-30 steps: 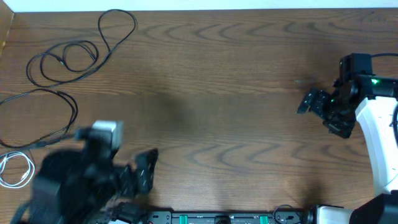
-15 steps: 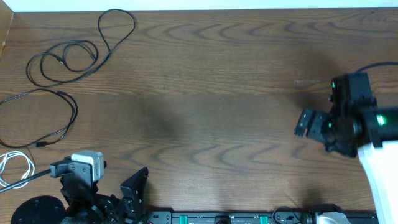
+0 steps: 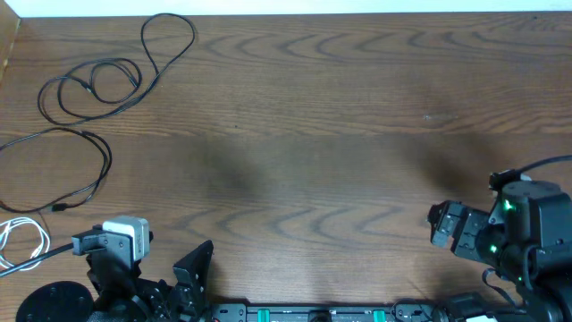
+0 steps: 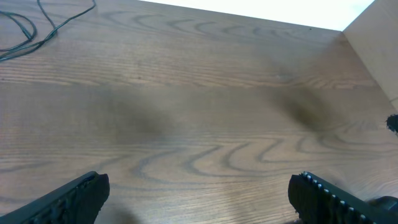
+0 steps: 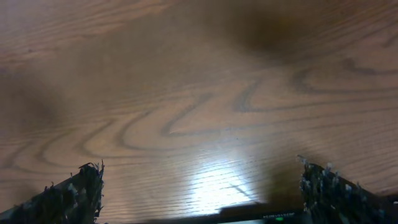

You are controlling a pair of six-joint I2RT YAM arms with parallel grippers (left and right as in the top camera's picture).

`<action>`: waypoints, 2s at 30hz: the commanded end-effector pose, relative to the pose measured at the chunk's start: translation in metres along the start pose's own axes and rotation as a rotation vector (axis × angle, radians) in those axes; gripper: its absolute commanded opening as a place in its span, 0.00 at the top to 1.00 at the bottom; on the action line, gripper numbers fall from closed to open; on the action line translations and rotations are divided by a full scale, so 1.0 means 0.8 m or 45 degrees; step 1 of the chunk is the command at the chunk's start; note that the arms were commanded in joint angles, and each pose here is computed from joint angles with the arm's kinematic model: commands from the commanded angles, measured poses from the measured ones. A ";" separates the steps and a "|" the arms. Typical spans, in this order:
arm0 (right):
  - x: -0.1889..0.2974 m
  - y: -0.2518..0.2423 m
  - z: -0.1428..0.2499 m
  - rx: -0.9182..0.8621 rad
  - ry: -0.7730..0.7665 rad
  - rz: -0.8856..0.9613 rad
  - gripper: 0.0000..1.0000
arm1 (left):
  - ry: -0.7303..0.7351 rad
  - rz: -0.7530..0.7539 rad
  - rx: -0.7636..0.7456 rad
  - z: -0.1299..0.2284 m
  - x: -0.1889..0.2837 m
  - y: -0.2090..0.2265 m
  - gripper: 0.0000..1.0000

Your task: Untangle cables

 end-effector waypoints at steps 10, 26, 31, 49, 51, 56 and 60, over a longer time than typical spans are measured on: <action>-0.001 -0.007 -0.001 0.026 -0.040 0.065 0.01 | 0.005 -0.022 0.007 0.001 -0.002 0.003 0.03; -0.101 -0.031 0.005 0.280 -0.410 -0.214 0.01 | 0.005 -0.022 0.007 0.001 -0.002 0.003 0.03; -0.122 -0.039 0.014 0.322 -0.630 -0.265 0.01 | 0.005 -0.022 0.007 0.001 -0.002 0.003 0.03; -0.164 -0.033 0.030 0.467 -0.919 -0.401 0.01 | 0.005 -0.022 0.007 0.001 -0.002 0.003 0.03; -0.170 -0.034 0.032 0.468 -0.919 -0.404 0.01 | 0.005 -0.022 0.007 0.001 -0.002 0.003 0.03; -0.181 -0.036 0.035 0.473 -0.942 -0.411 0.01 | 0.005 -0.022 0.007 0.001 -0.002 0.003 0.03; -0.179 -0.036 0.033 0.478 -0.992 -0.412 0.01 | 0.005 -0.022 0.006 0.001 -0.002 0.003 0.03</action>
Point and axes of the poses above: each gripper's point midway between its finger pads, its own x axis back along the fingers, its own y axis along the line the jaws close on, z = x × y, the point moved 7 cm from there along x, back along the fingers, and after that the axes turned 1 degree about -x, right-handed, at the moved point
